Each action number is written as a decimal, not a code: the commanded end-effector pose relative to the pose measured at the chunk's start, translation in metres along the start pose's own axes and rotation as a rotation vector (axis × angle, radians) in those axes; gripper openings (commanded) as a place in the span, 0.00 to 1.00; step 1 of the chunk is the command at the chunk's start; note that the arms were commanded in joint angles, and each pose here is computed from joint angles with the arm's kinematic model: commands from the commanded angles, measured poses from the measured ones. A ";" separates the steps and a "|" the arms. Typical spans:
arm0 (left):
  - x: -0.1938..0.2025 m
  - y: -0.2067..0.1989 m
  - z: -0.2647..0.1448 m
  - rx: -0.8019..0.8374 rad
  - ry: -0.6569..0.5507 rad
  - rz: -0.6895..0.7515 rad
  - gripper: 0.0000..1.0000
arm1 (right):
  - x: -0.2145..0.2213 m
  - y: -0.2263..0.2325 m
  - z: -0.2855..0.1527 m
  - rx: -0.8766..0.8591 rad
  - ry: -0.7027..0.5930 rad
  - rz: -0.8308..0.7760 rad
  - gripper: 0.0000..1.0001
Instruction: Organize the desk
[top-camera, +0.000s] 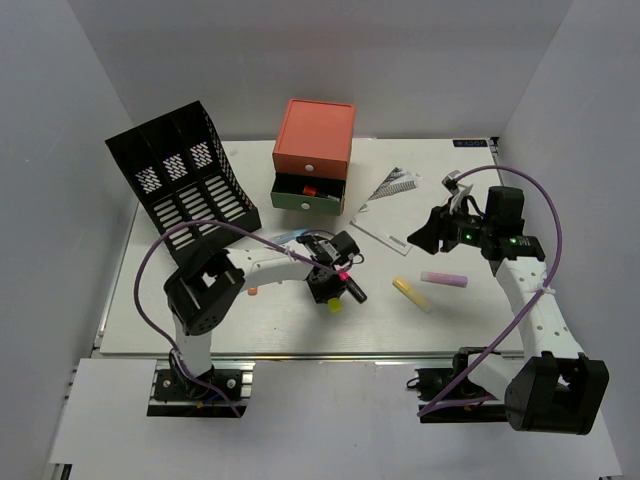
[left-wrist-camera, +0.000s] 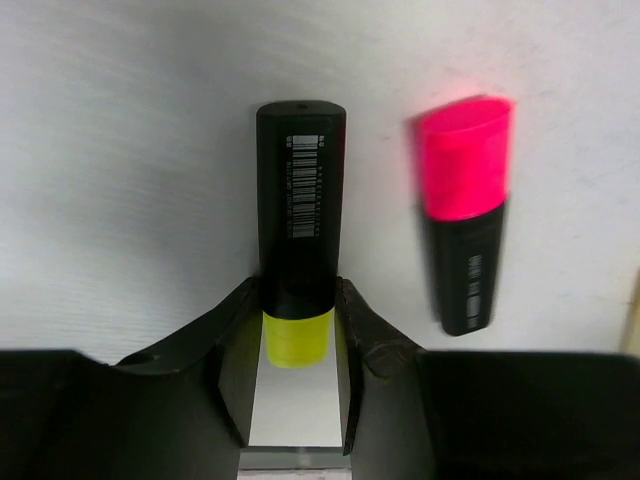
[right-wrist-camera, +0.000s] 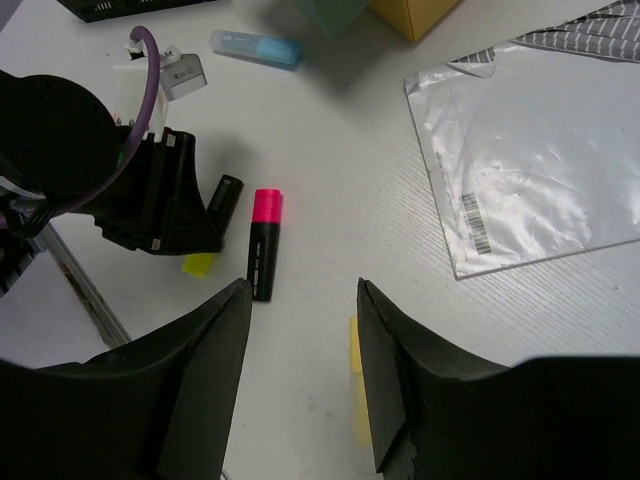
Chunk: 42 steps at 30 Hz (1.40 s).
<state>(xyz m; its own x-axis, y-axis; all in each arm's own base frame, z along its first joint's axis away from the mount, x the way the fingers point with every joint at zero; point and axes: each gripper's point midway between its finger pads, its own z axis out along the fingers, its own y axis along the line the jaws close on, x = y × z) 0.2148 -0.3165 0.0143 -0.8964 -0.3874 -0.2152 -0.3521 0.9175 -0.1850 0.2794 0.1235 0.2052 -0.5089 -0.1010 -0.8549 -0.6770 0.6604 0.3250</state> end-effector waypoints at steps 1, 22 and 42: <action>0.004 0.051 0.001 -0.134 -0.017 0.086 0.28 | -0.005 0.004 -0.003 -0.015 -0.027 -0.021 0.52; -0.132 -0.058 -0.208 0.632 -0.566 0.002 0.00 | -0.001 -0.003 -0.002 0.001 -0.019 -0.007 0.52; -0.296 -0.081 -0.188 0.761 -0.574 -0.731 0.12 | -0.004 -0.007 -0.008 0.026 -0.040 -0.014 0.52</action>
<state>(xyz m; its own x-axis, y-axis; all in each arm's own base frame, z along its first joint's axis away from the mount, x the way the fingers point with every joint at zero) 0.4481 -0.2547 0.2436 -0.2587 -0.9248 -0.2791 -0.3385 0.3574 -0.8704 0.2820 0.1140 0.2003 -0.5190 -0.0822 -0.8508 -0.6521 0.6816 0.3319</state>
